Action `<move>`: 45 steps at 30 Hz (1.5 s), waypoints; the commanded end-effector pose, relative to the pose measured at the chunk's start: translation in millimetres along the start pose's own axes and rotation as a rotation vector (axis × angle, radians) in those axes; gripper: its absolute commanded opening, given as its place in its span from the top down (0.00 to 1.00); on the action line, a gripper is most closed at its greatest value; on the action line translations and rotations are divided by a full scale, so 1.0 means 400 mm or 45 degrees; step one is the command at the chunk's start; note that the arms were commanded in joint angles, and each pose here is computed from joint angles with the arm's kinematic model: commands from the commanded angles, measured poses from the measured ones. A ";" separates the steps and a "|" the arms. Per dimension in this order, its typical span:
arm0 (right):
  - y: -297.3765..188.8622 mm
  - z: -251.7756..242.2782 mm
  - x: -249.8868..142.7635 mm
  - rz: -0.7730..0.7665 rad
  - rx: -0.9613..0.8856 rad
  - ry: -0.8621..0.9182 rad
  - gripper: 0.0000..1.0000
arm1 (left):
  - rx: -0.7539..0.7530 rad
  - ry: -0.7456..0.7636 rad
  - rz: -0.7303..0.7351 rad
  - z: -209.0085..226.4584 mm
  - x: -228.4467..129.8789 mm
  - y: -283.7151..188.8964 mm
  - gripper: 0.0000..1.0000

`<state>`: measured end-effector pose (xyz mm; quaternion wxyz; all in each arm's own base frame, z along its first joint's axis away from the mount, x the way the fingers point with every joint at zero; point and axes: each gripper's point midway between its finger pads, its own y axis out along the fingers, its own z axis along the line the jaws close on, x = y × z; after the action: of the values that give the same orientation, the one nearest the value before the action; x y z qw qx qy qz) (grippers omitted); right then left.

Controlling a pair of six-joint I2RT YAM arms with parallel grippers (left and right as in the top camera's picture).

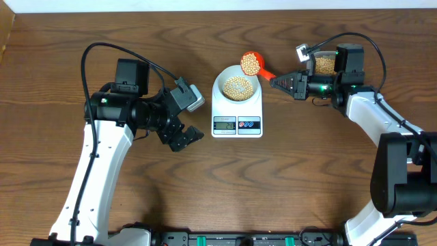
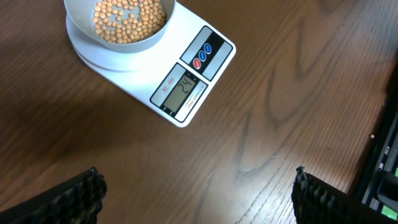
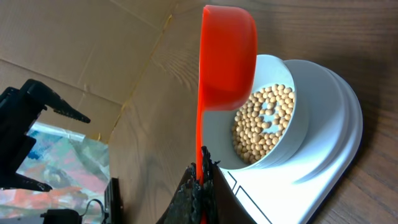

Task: Scoop item into bowl and weigh 50g on scale
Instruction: 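Tilt the scoop with the right gripper to pour soybeans into the bowl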

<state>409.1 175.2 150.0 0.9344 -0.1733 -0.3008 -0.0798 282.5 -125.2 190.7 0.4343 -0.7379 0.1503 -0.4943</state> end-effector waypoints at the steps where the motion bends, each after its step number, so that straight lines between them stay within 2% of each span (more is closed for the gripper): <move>1: 0.010 0.012 -0.010 0.019 0.038 -0.053 0.99 | 0.030 0.031 -0.017 0.004 0.012 -0.018 0.02; 19: 0.011 0.011 -0.010 0.014 0.037 -0.405 0.99 | 0.030 0.031 -0.017 0.004 0.012 -0.018 0.02; 25: 0.010 -0.018 -0.005 0.011 -0.052 -0.446 0.99 | 0.030 0.031 -0.017 0.004 0.012 -0.018 0.02; 33: 0.010 -0.020 -0.004 0.014 -0.056 -0.592 0.99 | 0.030 0.031 -0.017 0.004 0.012 -0.018 0.02; 45: 0.010 -0.020 -0.007 0.019 -0.055 -0.647 0.99 | 0.030 0.031 -0.017 0.004 0.012 -0.018 0.02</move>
<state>415.9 170.9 143.0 0.8363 -0.2163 -0.5016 -0.0461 282.5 -125.2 190.7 0.4343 -0.7379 0.1503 -0.4943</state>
